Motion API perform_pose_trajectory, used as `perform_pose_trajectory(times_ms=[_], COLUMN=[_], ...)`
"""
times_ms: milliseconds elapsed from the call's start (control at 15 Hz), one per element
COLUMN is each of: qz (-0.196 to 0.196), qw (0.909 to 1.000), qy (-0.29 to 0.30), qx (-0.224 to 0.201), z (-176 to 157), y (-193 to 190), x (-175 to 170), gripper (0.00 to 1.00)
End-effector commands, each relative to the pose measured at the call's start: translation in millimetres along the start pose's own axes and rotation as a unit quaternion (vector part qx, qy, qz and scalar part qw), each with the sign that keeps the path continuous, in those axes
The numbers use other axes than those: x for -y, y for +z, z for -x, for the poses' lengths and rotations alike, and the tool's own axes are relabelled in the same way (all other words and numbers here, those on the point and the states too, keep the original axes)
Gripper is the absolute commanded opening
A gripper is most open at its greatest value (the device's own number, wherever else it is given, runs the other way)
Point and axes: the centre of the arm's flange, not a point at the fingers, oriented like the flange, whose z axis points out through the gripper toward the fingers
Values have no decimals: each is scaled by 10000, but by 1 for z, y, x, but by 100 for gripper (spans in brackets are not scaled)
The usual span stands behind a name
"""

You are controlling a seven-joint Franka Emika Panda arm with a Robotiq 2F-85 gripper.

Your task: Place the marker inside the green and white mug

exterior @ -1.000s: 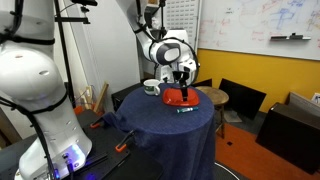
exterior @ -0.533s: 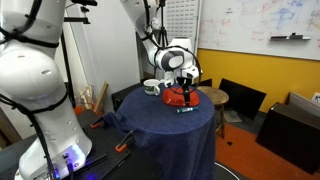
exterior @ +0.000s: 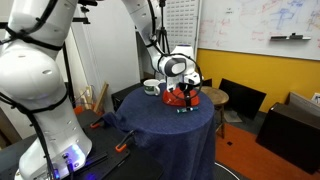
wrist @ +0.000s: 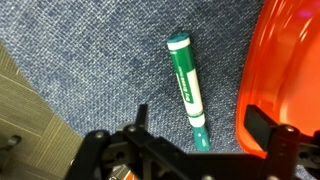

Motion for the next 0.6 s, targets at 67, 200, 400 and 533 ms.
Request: perform_pose_trajectory(times_ms=[67, 200, 400, 533], qz=[19, 22, 27, 30], qw=[10000, 10000, 9999, 9999], qy=[13, 28, 27, 20], qx=[72, 92, 109, 109], z=[-9, -10, -11, -12], y=[10, 13, 14, 15], x=[2, 1, 1, 2], gripper=[81, 75, 60, 48])
